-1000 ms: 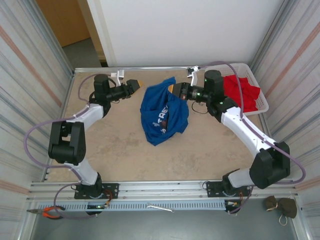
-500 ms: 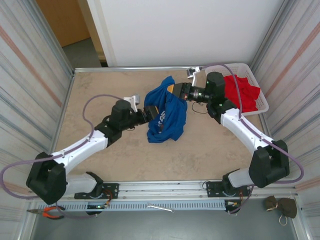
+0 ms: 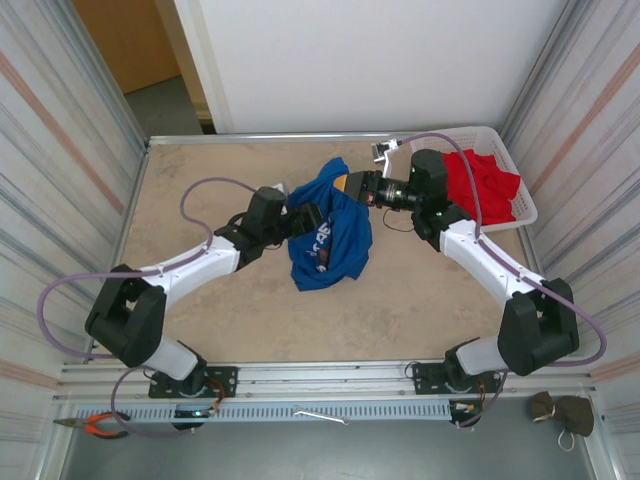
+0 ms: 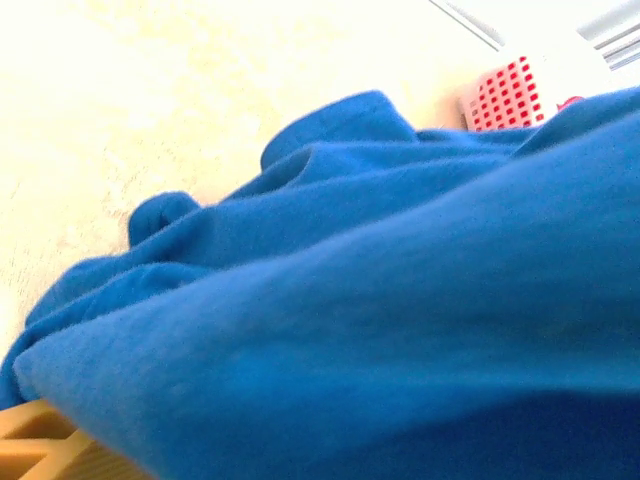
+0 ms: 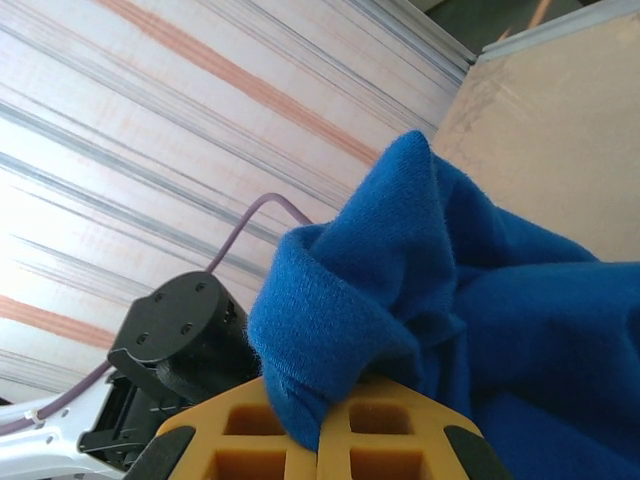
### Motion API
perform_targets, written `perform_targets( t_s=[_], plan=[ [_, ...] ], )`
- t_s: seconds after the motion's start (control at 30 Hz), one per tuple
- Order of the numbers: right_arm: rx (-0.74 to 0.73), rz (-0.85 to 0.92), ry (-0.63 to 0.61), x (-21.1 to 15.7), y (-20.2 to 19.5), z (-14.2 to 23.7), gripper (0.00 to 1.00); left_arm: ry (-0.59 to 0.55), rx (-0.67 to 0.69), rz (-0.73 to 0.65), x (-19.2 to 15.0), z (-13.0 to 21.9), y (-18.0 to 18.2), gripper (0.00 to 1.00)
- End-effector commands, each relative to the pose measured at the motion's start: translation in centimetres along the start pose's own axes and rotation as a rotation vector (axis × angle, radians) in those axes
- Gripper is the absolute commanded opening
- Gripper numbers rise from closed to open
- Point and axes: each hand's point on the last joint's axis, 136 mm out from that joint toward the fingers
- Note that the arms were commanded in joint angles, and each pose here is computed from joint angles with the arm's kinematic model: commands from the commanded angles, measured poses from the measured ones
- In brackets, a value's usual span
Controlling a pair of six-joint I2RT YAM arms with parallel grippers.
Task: Fold the inside-out t-shirt
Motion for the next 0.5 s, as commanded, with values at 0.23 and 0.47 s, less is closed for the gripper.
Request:
perform_targets(
  t_s=[0.23, 0.47],
  plan=[
    [0.047, 0.019, 0.014, 0.0, 0.8, -0.6, 0.00, -0.037, -0.078, -0.320, 1.2, -0.5, -5.9, 0.73],
    [0.043, 0.005, 0.011, 0.0, 0.5, -0.2, 0.00, -0.038, 0.043, -0.401, 2.8, -2.7, -5.1, 0.45]
  ],
)
Point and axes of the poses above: each hand's point on the last joint's axis, 136 mm out from that joint toward the fingers, its own z axis back along the fingers, its own y axis along the line the jaws close on, x = y × z, and after that the axes turned 9 degrees about -z, right-handed
